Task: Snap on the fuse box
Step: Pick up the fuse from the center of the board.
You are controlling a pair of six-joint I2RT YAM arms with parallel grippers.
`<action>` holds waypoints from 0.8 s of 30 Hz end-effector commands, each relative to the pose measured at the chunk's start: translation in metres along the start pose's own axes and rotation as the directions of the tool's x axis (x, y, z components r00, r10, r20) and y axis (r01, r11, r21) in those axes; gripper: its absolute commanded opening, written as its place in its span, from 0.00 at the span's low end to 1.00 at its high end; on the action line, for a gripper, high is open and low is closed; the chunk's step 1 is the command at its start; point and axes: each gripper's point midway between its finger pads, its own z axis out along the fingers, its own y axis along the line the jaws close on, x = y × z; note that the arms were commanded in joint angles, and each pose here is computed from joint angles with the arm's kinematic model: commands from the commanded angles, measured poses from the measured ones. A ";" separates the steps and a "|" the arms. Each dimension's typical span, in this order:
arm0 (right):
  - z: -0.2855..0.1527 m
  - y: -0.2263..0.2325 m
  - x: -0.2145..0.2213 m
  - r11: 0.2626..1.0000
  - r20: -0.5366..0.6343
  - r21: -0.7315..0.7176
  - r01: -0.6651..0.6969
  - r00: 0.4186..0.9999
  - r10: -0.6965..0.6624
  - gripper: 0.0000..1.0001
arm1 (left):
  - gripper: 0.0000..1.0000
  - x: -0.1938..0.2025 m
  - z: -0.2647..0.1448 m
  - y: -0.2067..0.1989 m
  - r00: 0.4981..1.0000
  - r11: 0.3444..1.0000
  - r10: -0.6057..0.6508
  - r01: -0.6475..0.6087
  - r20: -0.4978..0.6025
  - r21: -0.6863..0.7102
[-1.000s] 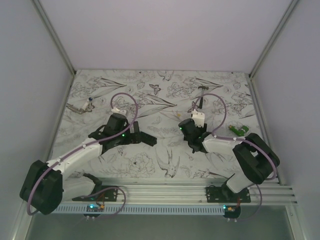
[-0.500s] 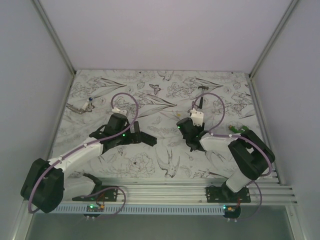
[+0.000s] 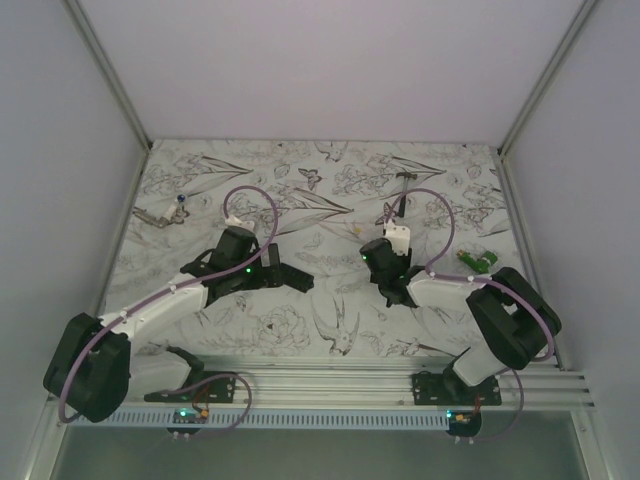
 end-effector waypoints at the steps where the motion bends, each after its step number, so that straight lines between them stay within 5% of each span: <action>1: 0.000 0.013 -0.013 0.996 0.028 -0.085 0.022 0.999 -0.020 0.51 | 1.00 -0.004 -0.001 -0.005 1.000 1.000 -0.005 0.005 0.004 0.016; 24: 0.001 -0.009 0.003 0.999 -0.024 -0.037 0.016 1.000 -0.016 0.40 | 1.00 -0.005 -0.002 -0.010 1.000 0.999 -0.013 0.013 0.001 0.034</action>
